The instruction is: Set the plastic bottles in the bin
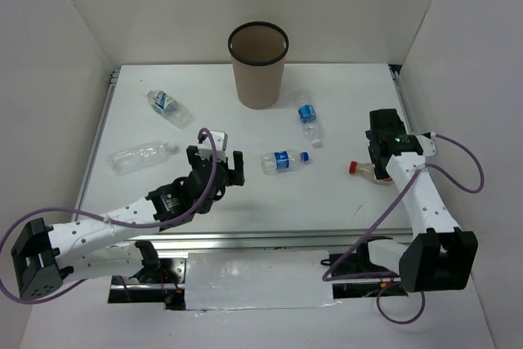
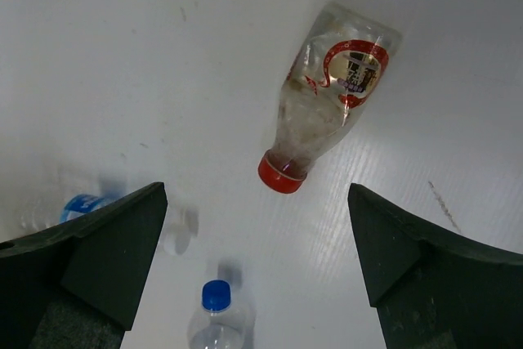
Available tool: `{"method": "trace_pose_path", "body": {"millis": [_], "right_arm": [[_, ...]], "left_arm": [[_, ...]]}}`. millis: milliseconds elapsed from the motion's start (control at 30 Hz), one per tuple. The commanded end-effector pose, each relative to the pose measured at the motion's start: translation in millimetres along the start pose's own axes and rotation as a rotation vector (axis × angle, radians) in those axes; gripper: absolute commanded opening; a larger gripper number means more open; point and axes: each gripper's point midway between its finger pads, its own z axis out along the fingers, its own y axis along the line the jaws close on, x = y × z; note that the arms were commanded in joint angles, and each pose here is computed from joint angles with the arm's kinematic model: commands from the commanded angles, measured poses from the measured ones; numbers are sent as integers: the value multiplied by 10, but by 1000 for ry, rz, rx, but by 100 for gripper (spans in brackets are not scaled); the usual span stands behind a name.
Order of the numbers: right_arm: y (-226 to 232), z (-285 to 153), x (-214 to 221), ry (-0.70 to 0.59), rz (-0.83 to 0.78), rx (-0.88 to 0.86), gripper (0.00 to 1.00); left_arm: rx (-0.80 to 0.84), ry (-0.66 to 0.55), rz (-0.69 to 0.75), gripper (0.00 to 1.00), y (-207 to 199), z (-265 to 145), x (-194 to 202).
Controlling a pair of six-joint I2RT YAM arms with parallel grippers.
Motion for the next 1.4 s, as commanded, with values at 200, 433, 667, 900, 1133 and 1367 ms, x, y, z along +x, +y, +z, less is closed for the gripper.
{"method": "trace_pose_path", "body": {"millis": [200, 433, 667, 900, 1133, 1367], "right_arm": [[-314, 538, 101, 96, 88, 130, 98], [-427, 792, 190, 100, 92, 194, 97], [-424, 994, 243, 105, 71, 220, 96], [-500, 1211, 369, 167, 46, 265, 77], [-440, 1150, 323, 170, 21, 208, 27], [145, 566, 232, 208, -15, -91, 6]], "left_arm": [[21, -55, -60, 99, -75, -32, -208], [27, -37, -56, 99, -114, -12, -192], [33, -39, -60, 99, -120, -20, -190], [31, -38, -58, 99, -126, -6, -189], [38, -35, -56, 99, -137, -8, -184], [69, -38, -61, 99, -177, -14, -161]]}}
